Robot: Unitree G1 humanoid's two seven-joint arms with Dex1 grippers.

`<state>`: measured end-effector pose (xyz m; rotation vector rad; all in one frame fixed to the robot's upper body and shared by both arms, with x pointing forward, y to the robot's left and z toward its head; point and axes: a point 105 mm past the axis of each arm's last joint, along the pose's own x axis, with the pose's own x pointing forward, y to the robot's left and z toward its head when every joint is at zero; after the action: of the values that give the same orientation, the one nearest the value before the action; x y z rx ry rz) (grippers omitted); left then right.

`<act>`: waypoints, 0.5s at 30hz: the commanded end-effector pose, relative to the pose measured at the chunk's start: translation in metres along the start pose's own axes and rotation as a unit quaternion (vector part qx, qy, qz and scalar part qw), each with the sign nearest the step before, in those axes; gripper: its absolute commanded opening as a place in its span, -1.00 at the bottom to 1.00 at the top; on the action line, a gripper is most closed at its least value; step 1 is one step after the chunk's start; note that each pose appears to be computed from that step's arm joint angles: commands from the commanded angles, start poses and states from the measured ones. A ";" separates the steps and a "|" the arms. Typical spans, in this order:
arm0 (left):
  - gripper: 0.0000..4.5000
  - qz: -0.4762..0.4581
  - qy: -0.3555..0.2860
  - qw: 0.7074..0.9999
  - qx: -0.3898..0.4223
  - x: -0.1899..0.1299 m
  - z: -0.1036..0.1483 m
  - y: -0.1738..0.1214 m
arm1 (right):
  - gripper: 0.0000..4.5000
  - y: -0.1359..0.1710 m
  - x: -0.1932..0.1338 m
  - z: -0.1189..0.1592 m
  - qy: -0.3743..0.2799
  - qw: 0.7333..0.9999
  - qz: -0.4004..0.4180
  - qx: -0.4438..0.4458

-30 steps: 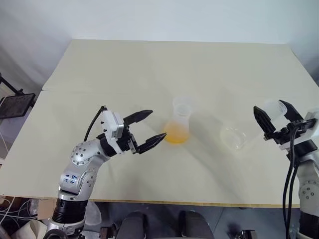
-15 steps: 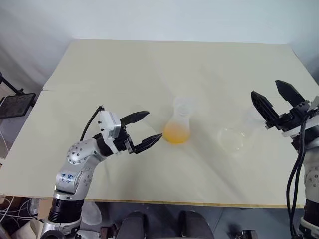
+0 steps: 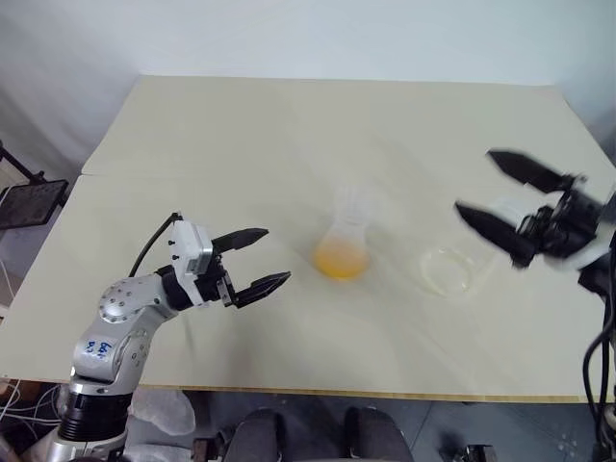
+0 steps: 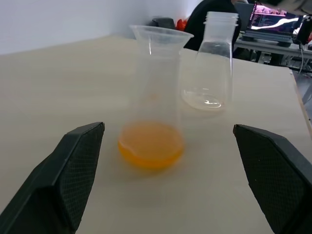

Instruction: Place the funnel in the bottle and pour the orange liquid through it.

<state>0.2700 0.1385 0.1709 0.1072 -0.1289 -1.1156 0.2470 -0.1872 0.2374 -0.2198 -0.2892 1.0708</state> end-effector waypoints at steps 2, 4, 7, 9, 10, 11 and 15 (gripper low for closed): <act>1.00 -0.012 0.015 1.000 0.016 -0.017 0.002 -0.008 | 0.99 0.019 -0.018 -0.027 0.050 0.998 0.046 -0.017; 1.00 -0.009 0.030 0.999 0.022 -0.023 -0.003 -0.009 | 0.99 0.018 -0.027 -0.036 0.062 0.997 0.040 -0.009; 1.00 -0.004 0.066 0.998 0.025 -0.037 -0.017 -0.016 | 0.99 0.015 -0.044 -0.052 0.078 0.996 0.025 -0.021; 1.00 0.002 0.063 0.997 0.032 -0.042 -0.019 -0.020 | 0.99 0.014 -0.055 -0.063 0.100 0.994 0.027 -0.025; 1.00 0.010 0.066 0.997 0.037 -0.045 -0.021 -0.020 | 0.99 0.012 -0.060 -0.067 0.106 0.994 0.023 -0.025; 1.00 0.022 0.067 0.997 0.040 -0.046 -0.022 -0.020 | 0.99 0.011 -0.066 -0.071 0.116 0.993 0.020 -0.021; 1.00 0.060 0.074 0.994 0.062 -0.049 -0.025 -0.017 | 0.99 0.013 -0.083 -0.082 0.133 0.990 0.027 -0.022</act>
<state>0.2391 0.1769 0.1307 0.2338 -0.0161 -0.9990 0.2322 -0.2478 0.1417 -0.3585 -0.0551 1.0781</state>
